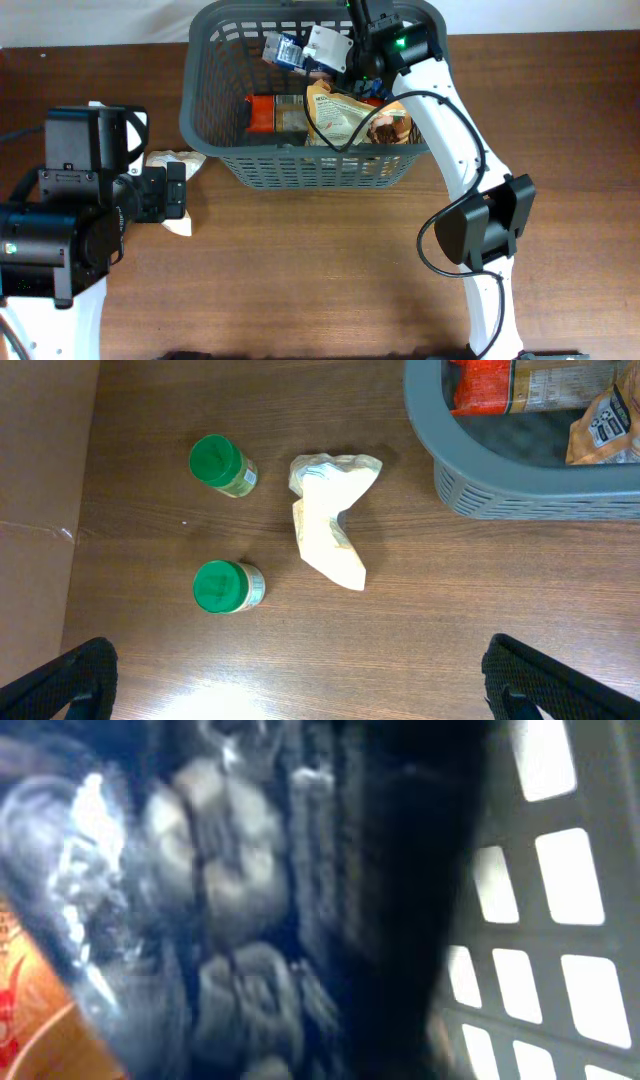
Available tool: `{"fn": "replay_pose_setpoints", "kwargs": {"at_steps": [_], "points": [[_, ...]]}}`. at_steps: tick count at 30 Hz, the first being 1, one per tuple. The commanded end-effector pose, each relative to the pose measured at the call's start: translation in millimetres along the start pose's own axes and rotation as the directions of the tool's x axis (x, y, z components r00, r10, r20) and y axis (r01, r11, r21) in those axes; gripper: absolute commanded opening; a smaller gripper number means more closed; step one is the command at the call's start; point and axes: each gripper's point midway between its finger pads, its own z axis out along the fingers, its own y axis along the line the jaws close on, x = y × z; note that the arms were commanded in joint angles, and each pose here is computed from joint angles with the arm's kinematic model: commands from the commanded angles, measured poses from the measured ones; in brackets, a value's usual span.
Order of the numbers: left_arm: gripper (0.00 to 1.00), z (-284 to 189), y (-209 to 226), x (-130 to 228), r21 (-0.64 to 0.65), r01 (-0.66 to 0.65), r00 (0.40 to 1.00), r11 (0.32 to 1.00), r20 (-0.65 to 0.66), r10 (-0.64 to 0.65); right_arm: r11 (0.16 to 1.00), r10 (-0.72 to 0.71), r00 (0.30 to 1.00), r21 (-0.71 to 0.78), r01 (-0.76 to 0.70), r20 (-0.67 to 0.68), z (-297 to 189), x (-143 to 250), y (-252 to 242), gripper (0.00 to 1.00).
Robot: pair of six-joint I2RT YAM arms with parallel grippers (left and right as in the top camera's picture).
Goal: Pack container
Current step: 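Place the blue box into the basket with the right gripper, then grasp the crumpled paper bag with the left gripper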
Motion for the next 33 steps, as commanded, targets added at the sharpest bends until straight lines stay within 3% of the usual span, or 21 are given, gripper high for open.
{"fn": "replay_pose_setpoints", "kwargs": {"at_steps": [1, 2, 6, 12, 17, 19, 21, 23, 26, 30, 33], "points": [[0.99, 1, 2, 1, -0.01, 0.009, 1.0, 1.0, -0.006, -0.009, 0.994, 0.106, 0.994, 0.032, -0.106, 0.014, -16, -5, -8, 0.75], [0.99, 1, 2, 1, -0.01, 0.009, 1.0, 1.0, -0.006, -0.009, 0.992, 0.12, 0.993, 0.039, -0.121, 0.015, -20, -6, -10, 0.99], [0.99, 1, 2, 1, -0.01, 0.009, 1.0, 1.0, -0.006, -0.009, 0.975, 0.176, 0.981, 0.127, -0.185, 0.08, -95, -22, -29, 0.99], [0.99, 1, 2, 1, -0.01, 0.009, 1.0, 1.0, -0.006, -0.009, 0.814, 0.421, 0.874, 0.324, -0.482, 0.243, -231, 0, -75, 0.99], [0.99, 1, 2, 1, -0.01, 0.009, 1.0, 1.0, -0.006, -0.009, 0.53, 0.686, 0.65, 0.388, -0.754, 0.327, -317, 100, -100, 0.99], [0.99, 1, 2, 1, -0.01, 0.009, 1.0, 1.0, -0.006, -0.009, 0.424, 0.809, 0.518, 0.335, -0.841, 0.276, -323, 167, -94, 0.99], [0.99, 1, 2, 1, -0.01, 0.009, 1.0, 1.0, -0.006, -0.009, 0.366, 0.861, 0.441, 0.294, -0.883, 0.254, -319, 195, -91, 0.99], [0.99, 1, 2, -3, -0.01, 0.014, 1.0, 1.0, 0.011, -0.014, 0.198, 0.929, 0.27, 0.276, -0.941, 0.253, -313, 237, -92, 0.99], [0.99, 0, -8, -22, 0.055, 0.028, 0.996, 0.998, 0.085, -0.033, 0.018, 0.973, 0.081, 0.278, -0.961, 0.216, -298, 283, -84, 0.99], [0.99, -3, -31, -27, 0.185, 0.017, 0.994, 0.983, 0.105, -0.037, -0.024, 0.987, 0.023, 0.286, -0.958, 0.159, -278, 307, -77, 0.99], [0.99, -1, -32, -37, 0.191, 0.019, 0.99, 0.981, 0.133, -0.045, -0.032, 0.992, 0.004, 0.284, -0.958, 0.128, -268, 313, -72, 0.99]]}}
